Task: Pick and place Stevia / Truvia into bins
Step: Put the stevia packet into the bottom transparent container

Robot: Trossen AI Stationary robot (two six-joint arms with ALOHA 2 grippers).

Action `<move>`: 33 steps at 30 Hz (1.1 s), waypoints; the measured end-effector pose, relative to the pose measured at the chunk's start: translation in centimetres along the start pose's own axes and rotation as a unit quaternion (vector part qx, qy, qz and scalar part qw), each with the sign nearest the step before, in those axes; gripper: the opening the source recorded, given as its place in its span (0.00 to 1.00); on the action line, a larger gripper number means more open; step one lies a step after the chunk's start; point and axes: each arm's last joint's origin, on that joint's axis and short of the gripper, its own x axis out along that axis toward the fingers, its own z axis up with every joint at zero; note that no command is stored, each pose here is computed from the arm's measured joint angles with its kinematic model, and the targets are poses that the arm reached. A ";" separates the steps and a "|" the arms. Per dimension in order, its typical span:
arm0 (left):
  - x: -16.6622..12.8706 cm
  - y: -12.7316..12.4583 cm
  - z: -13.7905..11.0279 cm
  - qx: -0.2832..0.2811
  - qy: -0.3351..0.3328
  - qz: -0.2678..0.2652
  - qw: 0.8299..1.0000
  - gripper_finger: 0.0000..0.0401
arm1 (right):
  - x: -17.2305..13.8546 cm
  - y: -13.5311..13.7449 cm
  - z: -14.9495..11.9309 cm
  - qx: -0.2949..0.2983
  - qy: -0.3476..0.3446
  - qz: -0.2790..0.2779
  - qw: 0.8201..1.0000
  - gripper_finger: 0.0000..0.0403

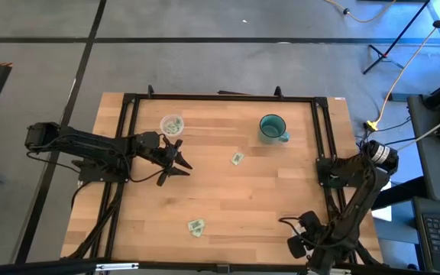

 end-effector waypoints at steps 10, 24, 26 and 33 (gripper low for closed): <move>0.0 0.0 0.0 0.000 0.000 0.000 1.000 0.28 | 0.1 0.9 1.1 0.012 0.000 0.002 1.000 0.17; 0.0 0.0 0.0 0.000 0.000 0.000 1.000 0.28 | -0.7 5.3 10.6 -0.152 -0.013 0.014 0.988 0.19; 0.0 0.0 0.0 0.000 0.000 0.000 1.000 0.28 | -0.7 6.0 12.8 -0.192 -0.030 0.013 0.981 0.19; 0.0 0.0 0.0 0.000 0.000 0.000 1.000 0.28 | -0.7 6.8 21.2 -0.259 -0.074 -0.006 0.963 0.19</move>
